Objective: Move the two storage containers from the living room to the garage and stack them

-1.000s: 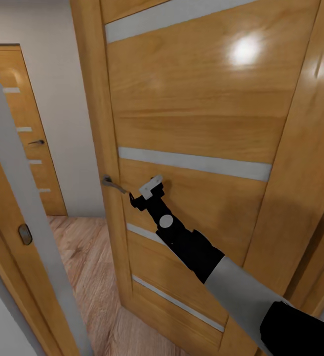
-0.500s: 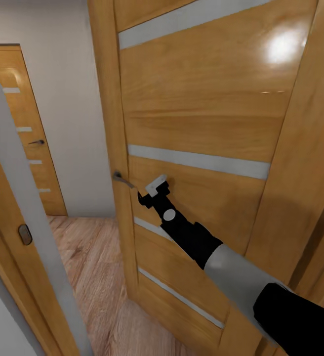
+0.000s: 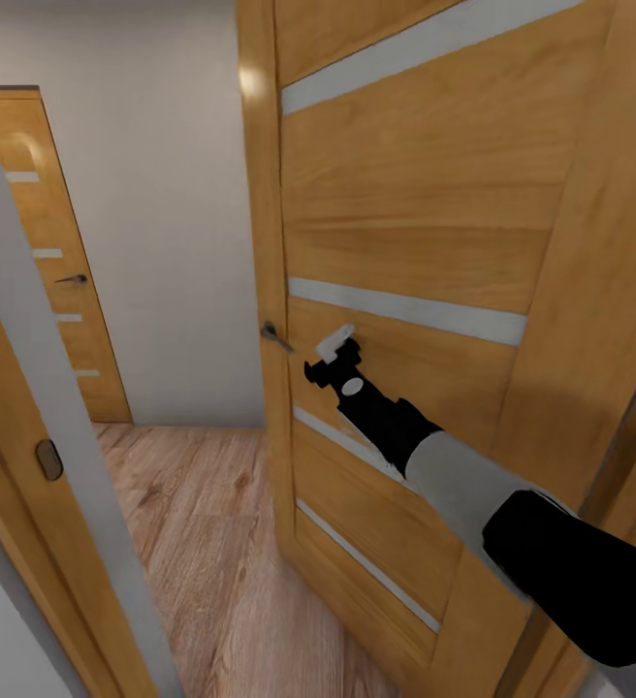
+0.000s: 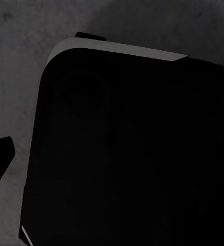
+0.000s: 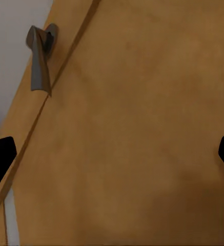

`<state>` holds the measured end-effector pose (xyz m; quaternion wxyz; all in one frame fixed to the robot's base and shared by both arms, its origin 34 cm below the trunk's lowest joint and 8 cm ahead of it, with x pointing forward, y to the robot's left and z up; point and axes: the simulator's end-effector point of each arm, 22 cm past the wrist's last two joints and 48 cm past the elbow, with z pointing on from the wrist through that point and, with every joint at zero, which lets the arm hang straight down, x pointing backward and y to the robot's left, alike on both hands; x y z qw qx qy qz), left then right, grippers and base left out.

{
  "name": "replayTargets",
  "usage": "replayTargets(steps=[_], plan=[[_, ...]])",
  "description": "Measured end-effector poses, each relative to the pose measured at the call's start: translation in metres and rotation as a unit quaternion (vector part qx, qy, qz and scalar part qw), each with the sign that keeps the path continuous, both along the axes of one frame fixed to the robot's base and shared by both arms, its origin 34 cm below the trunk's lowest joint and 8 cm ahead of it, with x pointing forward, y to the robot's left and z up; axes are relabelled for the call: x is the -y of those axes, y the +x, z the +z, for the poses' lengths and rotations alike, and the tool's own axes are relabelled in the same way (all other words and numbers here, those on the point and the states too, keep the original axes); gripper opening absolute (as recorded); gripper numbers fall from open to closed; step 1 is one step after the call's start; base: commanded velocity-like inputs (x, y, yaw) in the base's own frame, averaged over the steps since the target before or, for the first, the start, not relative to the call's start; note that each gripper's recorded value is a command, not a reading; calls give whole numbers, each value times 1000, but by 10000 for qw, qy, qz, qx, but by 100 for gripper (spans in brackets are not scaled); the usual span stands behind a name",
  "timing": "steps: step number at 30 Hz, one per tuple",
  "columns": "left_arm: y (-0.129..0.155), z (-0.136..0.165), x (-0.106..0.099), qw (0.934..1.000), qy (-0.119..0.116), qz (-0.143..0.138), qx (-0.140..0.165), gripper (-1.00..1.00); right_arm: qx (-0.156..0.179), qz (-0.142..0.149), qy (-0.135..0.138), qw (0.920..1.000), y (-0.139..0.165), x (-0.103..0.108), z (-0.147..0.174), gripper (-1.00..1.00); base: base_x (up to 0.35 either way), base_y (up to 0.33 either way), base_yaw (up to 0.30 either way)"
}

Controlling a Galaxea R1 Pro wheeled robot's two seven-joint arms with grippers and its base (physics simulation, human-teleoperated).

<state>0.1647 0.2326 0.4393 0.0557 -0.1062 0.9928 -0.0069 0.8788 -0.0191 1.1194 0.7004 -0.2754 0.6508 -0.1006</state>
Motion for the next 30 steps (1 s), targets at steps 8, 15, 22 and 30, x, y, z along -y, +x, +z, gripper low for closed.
replayTargets(steps=[8, 15, 22, 30], plan=[[0, 0, 1, 10000, -5, -7, 1, 100, -90, -105, 451, 9989, 11, 11, 25, 100, 7, 0, 0], [0, 0, 0, 10000, 6, 6, -5, 100, -73, -107, 450, 9989, 10, 11, 27, 100, 267, 0, 0], [0, 0, 0, 10000, 8, 5, -3, 100, -66, -108, 448, 9989, 10, 11, 28, 100, 319, 0, 0], [0, 0, 0, 10000, 6, 6, -1, 100, -63, -119, 435, 9990, 11, 12, 27, 100, 319, 0, 0]])
